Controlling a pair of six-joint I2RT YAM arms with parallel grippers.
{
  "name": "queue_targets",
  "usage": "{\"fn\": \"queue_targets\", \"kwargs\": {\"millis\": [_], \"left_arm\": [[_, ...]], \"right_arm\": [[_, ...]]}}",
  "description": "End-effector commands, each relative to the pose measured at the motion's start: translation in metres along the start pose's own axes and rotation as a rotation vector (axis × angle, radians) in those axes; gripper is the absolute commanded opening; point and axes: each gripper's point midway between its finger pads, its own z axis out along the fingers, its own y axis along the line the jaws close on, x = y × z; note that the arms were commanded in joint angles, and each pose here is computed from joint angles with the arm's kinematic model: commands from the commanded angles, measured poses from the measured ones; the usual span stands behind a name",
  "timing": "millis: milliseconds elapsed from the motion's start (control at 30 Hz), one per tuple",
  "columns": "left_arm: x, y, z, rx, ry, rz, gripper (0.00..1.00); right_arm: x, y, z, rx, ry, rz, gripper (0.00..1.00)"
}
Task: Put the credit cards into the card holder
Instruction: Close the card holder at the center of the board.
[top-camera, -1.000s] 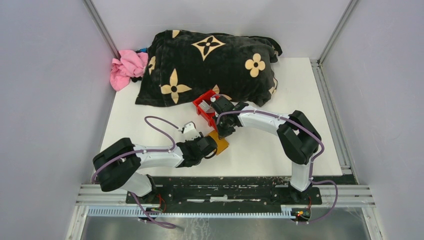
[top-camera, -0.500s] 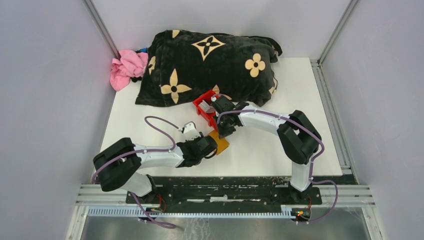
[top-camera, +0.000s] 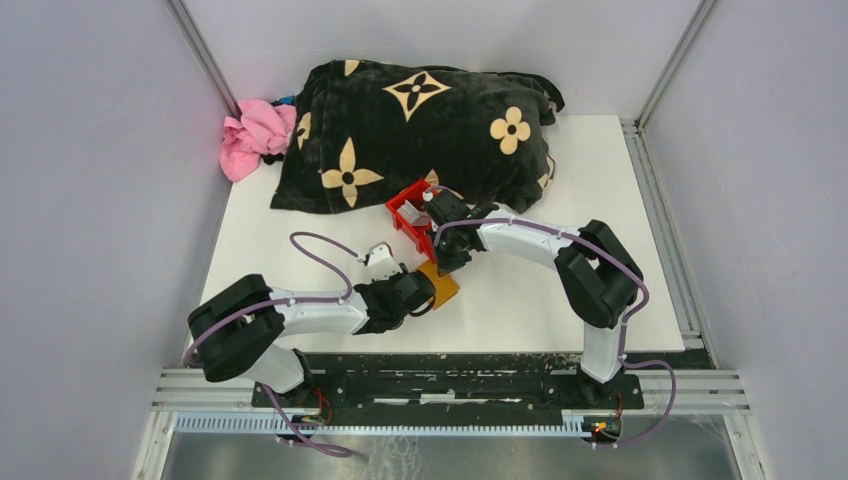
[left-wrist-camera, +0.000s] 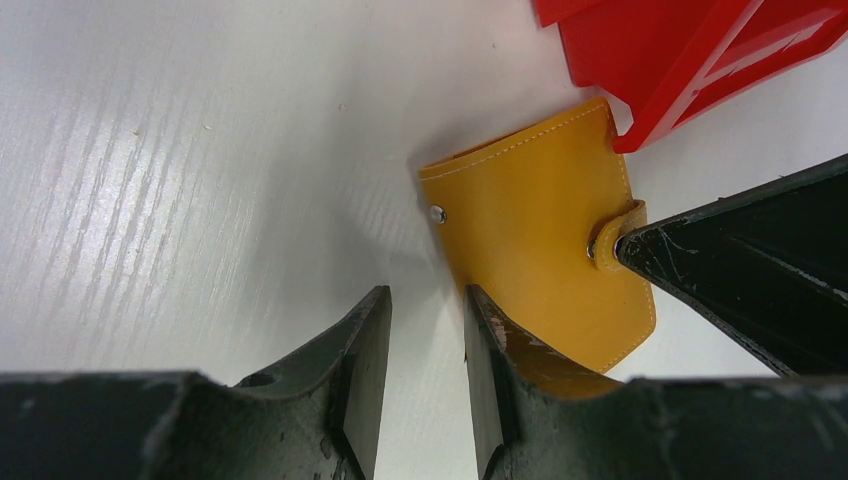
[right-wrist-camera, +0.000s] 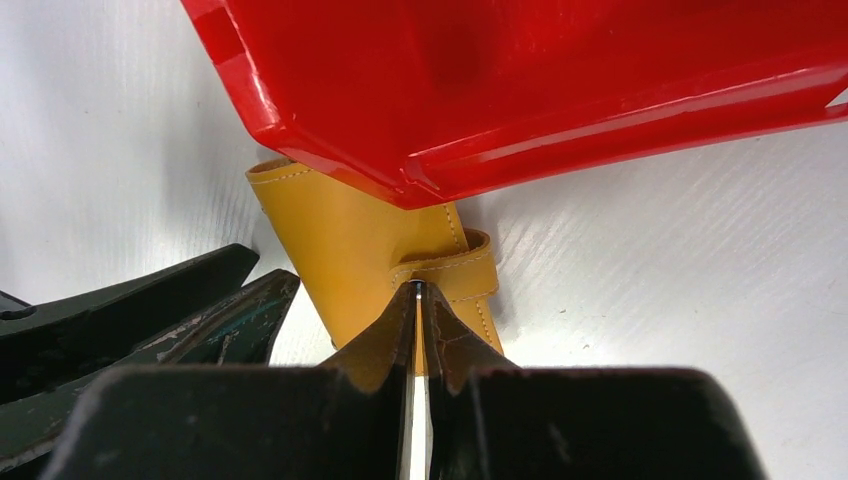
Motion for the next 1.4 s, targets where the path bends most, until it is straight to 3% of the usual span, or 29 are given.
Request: {"fn": "queue_targets", "kwargs": {"millis": [0, 467, 933, 1367], "left_arm": [[0.022, 0.044, 0.004, -0.119, 0.080, 0.134, 0.41], [0.023, 0.045, 0.005, -0.121, 0.081, 0.130, 0.41], [0.026, 0.046, 0.009, -0.139, 0.086, 0.152, 0.41], [0.036, 0.049, 0.013, -0.147, 0.119, 0.156, 0.41]], "right_arm": [[-0.017, 0.007, -0.003, -0.024, -0.042, -0.006, 0.10], [0.010, -0.010, 0.020, 0.033, 0.040, 0.009, 0.10], [0.002, -0.005, 0.027, 0.032, 0.062, 0.005, 0.10], [0.036, -0.017, 0.045, 0.115, 0.195, -0.012, 0.09]]}}
